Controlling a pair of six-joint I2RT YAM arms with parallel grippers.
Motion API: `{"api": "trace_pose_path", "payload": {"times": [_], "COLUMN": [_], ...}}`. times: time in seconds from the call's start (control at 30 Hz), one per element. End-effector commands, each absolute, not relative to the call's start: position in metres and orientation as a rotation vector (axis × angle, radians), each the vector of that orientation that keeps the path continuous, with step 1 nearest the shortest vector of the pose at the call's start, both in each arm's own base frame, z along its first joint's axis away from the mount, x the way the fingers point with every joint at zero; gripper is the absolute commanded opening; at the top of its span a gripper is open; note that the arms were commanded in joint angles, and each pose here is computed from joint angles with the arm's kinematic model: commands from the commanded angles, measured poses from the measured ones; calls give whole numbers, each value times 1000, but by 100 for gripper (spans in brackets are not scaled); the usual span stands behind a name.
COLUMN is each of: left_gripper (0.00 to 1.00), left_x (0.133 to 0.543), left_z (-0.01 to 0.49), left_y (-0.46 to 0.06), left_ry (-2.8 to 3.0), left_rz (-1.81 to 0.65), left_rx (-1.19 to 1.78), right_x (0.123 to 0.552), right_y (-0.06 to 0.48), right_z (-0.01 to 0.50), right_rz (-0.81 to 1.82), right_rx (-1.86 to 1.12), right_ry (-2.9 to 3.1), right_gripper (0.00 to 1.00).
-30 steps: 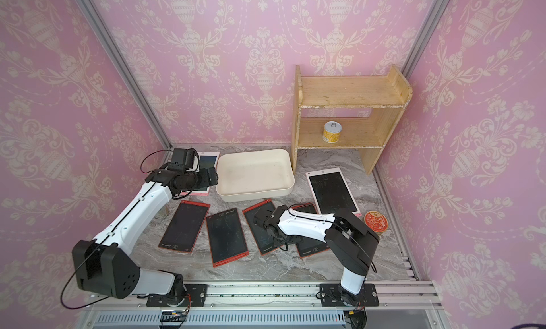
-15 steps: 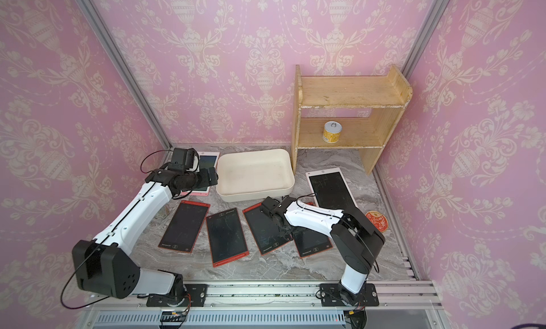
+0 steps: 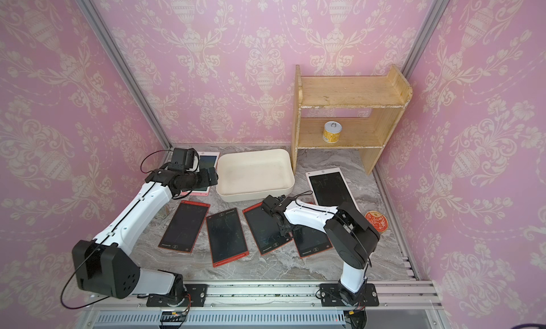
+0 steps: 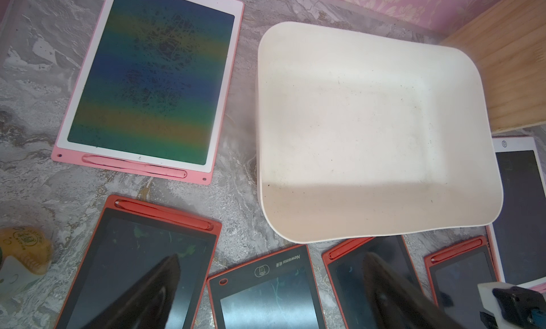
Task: Take out the writing tablet from the storage box
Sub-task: Place the writing tablet at the center of the board, then reset both arms
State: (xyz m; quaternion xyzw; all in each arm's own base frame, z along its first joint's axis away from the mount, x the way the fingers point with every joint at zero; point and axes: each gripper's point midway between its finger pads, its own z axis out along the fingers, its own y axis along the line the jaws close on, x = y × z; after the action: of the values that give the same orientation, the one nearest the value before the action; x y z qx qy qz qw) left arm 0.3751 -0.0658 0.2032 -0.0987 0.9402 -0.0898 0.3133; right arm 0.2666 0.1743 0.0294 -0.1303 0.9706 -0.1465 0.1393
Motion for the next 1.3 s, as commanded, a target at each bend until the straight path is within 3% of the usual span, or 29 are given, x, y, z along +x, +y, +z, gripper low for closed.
{"api": "trace_pose_path", "payload": {"times": [0.0, 0.83, 1.1, 1.2, 1.27], "left_gripper": [99, 99, 99, 99, 99], "left_x": [375, 374, 376, 378, 381], "left_z": [202, 203, 219, 229, 235], "left_y": [-58, -55, -46, -41, -36], "left_ry": [2500, 2500, 2440, 2386, 2327], "left_rz": [-186, -169, -110, -90, -80], "left_rx": [-274, -289, -289, -272, -266], "right_x": [266, 257, 275, 290, 300], "right_y": [170, 188, 168, 149, 133], "right_z": [22, 34, 96, 131, 151], "right_rz": [-460, -298, -207, -142, -121], "right_rx": [-422, -370, -254, -167, -103], "right_ry": [2807, 2816, 2715, 2651, 2606], "right_gripper": [70, 68, 70, 74, 83]}}
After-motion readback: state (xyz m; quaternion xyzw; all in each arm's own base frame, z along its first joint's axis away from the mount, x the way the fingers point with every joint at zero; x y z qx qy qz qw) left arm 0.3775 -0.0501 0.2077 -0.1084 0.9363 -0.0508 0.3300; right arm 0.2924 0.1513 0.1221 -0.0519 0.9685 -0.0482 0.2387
